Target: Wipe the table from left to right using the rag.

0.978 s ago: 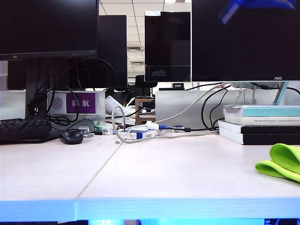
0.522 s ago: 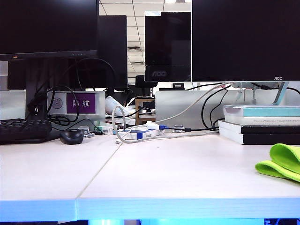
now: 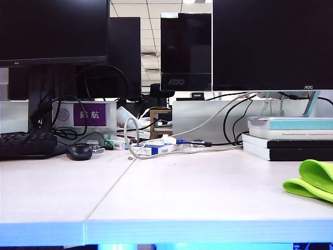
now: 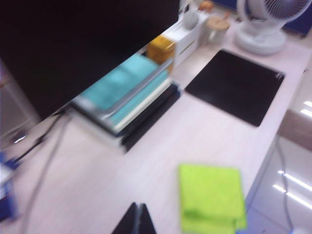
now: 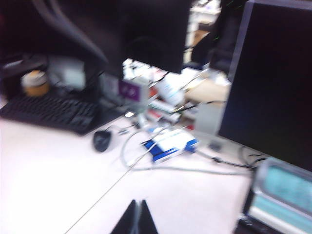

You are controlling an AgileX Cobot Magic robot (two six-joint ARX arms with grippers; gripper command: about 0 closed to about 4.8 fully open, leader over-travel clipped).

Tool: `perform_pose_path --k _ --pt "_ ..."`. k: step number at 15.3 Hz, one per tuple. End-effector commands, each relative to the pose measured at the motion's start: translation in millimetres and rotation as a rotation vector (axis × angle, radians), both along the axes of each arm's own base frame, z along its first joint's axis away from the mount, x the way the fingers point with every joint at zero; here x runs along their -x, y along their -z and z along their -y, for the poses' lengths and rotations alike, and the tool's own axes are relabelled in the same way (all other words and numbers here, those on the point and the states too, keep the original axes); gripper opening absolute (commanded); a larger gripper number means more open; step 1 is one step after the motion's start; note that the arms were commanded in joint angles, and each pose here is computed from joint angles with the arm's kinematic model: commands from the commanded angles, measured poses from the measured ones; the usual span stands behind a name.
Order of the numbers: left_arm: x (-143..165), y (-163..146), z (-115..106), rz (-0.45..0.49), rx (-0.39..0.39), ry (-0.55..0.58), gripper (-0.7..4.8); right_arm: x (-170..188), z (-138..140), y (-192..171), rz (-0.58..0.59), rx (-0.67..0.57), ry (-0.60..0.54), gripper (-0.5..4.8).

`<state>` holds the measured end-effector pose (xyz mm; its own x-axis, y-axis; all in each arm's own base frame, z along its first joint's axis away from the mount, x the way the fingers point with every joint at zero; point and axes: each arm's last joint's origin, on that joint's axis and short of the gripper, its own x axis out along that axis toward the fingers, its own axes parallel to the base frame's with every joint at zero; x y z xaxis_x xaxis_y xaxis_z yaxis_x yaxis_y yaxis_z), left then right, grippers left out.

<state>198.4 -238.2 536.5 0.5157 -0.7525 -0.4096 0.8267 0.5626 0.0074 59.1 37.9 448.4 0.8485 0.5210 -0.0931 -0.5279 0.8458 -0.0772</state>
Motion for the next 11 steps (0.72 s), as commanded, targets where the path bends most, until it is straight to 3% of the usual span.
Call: perform_pose_path --k 1,2,7,8,11 --pt "31 -15 -40 0.027 -0.065 -0.006 -0.06 -4 -3 13 0.038 -0.03 -0.017 -0.01" --pt "42 -20 -54 0.057 -0.094 -0.032 -0.06 -6 -4 24 0.037 -0.03 -0.017 -0.01" --pt "115 -60 -143 0.232 0.068 -0.121 -0.06 -22 -15 128 0.057 -0.074 -0.005 -0.01" --pt "145 -68 -180 0.28 0.15 -0.166 -0.06 -26 -15 196 -0.023 -0.014 0.075 -0.01" --pt "168 -70 -207 0.298 0.227 -0.179 -0.06 -25 -12 240 -0.107 -0.038 0.148 -0.01"
